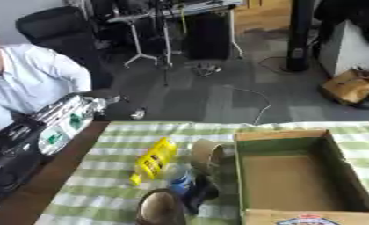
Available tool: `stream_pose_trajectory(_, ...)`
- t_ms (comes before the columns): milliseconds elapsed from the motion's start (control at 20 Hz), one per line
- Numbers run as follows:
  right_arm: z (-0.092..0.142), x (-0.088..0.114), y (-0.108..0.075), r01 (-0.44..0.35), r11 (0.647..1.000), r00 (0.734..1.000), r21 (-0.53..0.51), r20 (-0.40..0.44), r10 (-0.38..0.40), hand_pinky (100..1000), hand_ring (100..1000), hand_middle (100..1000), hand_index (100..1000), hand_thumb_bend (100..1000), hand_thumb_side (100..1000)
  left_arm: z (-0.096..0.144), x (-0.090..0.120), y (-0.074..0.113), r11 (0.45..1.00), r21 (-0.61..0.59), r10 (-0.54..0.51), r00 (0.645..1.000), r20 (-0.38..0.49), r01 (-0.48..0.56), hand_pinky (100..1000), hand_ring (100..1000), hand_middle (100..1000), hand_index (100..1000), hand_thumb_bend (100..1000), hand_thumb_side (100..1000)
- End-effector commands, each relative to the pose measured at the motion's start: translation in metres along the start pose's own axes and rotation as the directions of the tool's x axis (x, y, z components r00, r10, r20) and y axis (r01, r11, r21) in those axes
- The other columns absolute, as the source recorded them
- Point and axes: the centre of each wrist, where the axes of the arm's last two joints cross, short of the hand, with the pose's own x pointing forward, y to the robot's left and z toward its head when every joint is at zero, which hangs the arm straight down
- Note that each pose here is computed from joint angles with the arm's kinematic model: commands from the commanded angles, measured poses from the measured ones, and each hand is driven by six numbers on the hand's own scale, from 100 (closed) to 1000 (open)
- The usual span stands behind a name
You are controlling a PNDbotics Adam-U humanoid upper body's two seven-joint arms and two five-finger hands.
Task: Pick up objects on the table and place them in the box.
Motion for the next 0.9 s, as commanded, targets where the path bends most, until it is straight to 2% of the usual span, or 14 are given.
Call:
stream_pose_trajectory(50, -0.010, 0.002, -0.002, 0.101, 0.989, 0.987, -0.107, 0.136, -0.086, 853, 964, 875, 907, 100, 1000, -0.002, -0.005, 0.010, 0.966, -0.193, 0.135, 0.973, -0.189, -0.172, 1000, 1000, 1000, 1000, 465, 996)
stream_pose_trajectory(100, -0.010, 0.002, -0.002, 0.100, 0.989, 0.987, -0.107, 0.136, -0.085, 852, 964, 874, 906, 100, 1000, -0.003, -0.006, 0.008, 0.969, -0.183, 0.129, 0.974, -0.186, -0.164, 1000, 1000, 1000, 1000, 530, 961)
stream_pose_trajectory(200, -0.009, 0.002, -0.002, 0.099, 0.989, 0.988, -0.108, 0.131, -0.085, 852, 964, 874, 903, 100, 1000, -0.007, -0.010, 0.000, 0.975, -0.167, 0.118, 0.977, -0.175, -0.148, 1000, 1000, 1000, 1000, 584, 933)
stream_pose_trajectory(450, -0.009, 0.003, 0.001, 0.103, 0.989, 0.988, -0.106, 0.126, -0.090, 852, 964, 873, 900, 100, 1000, -0.018, -0.013, -0.019, 0.954, -0.225, 0.169, 0.976, -0.140, -0.197, 1000, 1000, 1000, 1000, 623, 905)
stream_pose_trajectory(500, -0.010, 0.003, 0.001, 0.105, 0.989, 0.988, -0.105, 0.127, -0.091, 852, 964, 873, 900, 100, 1000, -0.020, -0.013, -0.022, 0.947, -0.243, 0.180, 0.973, -0.141, -0.211, 1000, 1000, 1000, 1000, 648, 858)
stream_pose_trajectory(550, -0.009, 0.004, 0.001, 0.108, 0.989, 0.988, -0.104, 0.126, -0.094, 852, 964, 873, 900, 100, 1000, -0.022, -0.013, -0.025, 0.935, -0.270, 0.196, 0.970, -0.146, -0.230, 1000, 1000, 1000, 1000, 629, 896)
stream_pose_trajectory(900, -0.008, 0.004, 0.002, 0.116, 0.988, 0.987, -0.103, 0.122, -0.103, 853, 964, 873, 900, 100, 1000, -0.030, -0.011, -0.041, 0.905, -0.325, 0.230, 0.959, -0.166, -0.274, 1000, 1000, 1000, 1000, 621, 891)
